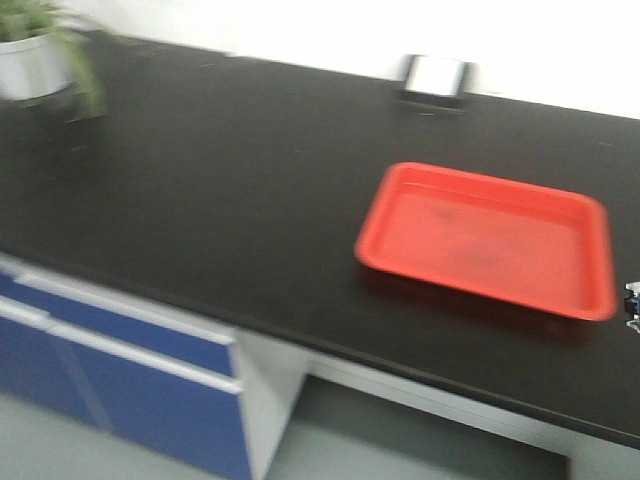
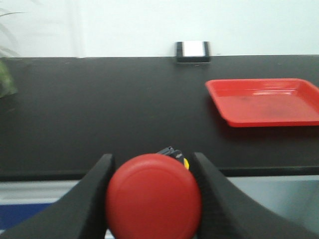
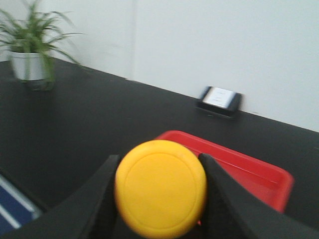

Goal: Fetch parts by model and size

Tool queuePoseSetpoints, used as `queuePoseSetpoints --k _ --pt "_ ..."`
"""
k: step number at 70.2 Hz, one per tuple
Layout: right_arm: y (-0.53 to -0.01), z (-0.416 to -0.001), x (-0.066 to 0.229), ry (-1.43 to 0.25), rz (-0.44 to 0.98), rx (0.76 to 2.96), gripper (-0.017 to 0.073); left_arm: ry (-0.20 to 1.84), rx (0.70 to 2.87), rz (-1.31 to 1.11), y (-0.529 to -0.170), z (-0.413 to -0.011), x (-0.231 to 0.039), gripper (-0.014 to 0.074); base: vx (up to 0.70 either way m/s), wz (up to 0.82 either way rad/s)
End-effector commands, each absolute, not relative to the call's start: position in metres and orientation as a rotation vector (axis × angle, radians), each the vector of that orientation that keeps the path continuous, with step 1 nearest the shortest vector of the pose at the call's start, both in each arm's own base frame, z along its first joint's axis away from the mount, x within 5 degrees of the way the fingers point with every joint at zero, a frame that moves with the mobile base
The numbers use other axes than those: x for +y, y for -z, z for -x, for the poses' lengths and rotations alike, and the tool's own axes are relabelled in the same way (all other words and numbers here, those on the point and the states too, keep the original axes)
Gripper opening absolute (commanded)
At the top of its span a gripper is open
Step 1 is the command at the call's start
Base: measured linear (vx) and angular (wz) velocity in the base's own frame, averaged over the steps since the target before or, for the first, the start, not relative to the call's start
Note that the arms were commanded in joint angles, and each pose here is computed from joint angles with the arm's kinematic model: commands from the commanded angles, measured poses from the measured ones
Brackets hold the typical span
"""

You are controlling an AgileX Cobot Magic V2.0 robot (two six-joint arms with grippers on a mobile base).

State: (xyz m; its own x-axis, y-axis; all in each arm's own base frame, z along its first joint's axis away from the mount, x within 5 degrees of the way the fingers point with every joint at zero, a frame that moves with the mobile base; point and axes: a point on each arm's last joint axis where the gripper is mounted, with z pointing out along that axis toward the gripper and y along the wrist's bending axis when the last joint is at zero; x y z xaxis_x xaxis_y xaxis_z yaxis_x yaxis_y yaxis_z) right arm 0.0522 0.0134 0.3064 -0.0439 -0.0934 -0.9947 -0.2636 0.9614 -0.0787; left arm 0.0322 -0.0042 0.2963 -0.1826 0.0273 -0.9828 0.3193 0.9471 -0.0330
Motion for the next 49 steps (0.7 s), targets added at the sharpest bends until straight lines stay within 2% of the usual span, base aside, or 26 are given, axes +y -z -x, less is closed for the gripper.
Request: queuePoseSetpoints --k 1,26,49 --pt "-0.3217 -0.0516 0.0133 -0.137 0.271 1.518 -0.001 0.291 1.65 -0.257 -0.3111 -0.0323 -0.0054 -0.0007 0.16 -0.8" --pt "-0.3217 -0.0516 0.0133 -0.137 0.271 1.518 -0.001 0.291 1.65 -0.257 -0.3111 -0.0323 -0.0054 -0.0007 0.14 -0.66" --pt "-0.3217 -0.0516 0.0133 -0.137 0.271 1.518 -0.001 0.291 1.65 -0.257 -0.3111 -0.0323 -0.0054 -0.0007 0.1 -0.22"
